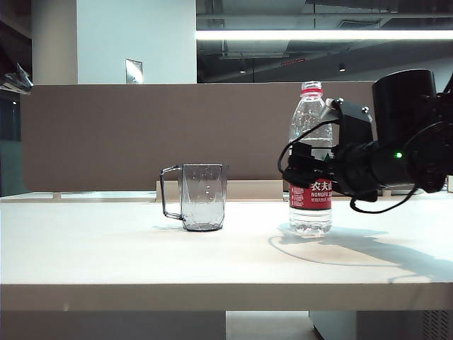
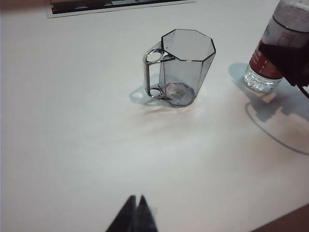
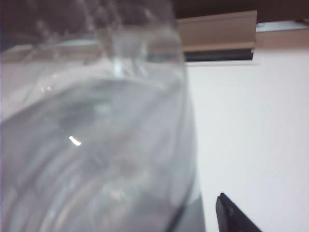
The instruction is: Pick up the mineral water bottle on the table and pour water into the mug until it's full.
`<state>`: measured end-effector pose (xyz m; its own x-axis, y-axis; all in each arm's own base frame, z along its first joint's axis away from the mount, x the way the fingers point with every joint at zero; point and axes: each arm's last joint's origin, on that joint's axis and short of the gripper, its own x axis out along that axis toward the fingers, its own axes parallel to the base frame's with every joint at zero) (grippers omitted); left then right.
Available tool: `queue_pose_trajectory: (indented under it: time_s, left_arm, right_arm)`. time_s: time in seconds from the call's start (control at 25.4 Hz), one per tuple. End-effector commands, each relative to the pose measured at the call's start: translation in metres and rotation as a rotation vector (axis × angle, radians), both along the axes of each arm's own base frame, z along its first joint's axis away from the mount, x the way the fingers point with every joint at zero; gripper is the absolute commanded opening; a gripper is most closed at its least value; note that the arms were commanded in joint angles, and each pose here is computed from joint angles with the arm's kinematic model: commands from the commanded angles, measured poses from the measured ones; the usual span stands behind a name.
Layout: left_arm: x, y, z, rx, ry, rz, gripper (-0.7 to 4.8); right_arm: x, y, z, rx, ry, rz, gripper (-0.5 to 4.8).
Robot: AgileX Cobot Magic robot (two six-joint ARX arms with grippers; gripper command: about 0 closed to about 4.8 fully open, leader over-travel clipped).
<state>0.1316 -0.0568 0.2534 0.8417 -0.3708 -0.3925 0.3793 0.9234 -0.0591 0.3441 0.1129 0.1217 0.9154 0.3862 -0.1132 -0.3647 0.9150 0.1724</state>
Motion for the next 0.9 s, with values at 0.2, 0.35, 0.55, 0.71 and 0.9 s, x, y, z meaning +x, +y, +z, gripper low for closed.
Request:
queue_pose_trajectory:
  time_s: [0.2,0.35,0.55,0.71,0.9]
  left_arm:
    - [0.000,0.000,0.004,-0.009,-0.018,-0.005,-0.01]
    - [0.000,0.000,0.004,-0.009,-0.018,-0.005,-0.01]
    - [0.000,0.000,0.004,-0.009,-0.018,-0.005,-0.01]
    - [0.000,0.000,0.004,-0.009,-0.018,-0.005,-0.01]
    - [0.000,0.000,0.004,-0.009,-0.018,-0.005,-0.01]
  right_arm:
    - [0.012,0.004,0.009,0.015,-0.046,-0.003,4.00]
    - [0.013,0.005,0.009,0.004,-0.038,-0.002,3.65]
    - [0.013,0.004,0.006,-0.023,-0.012,-0.001,3.03]
    - [0.020,0.007,0.010,-0.076,0.004,0.010,3.04]
    - [0.031,0.011,0.021,-0.141,0.024,0.021,3.05]
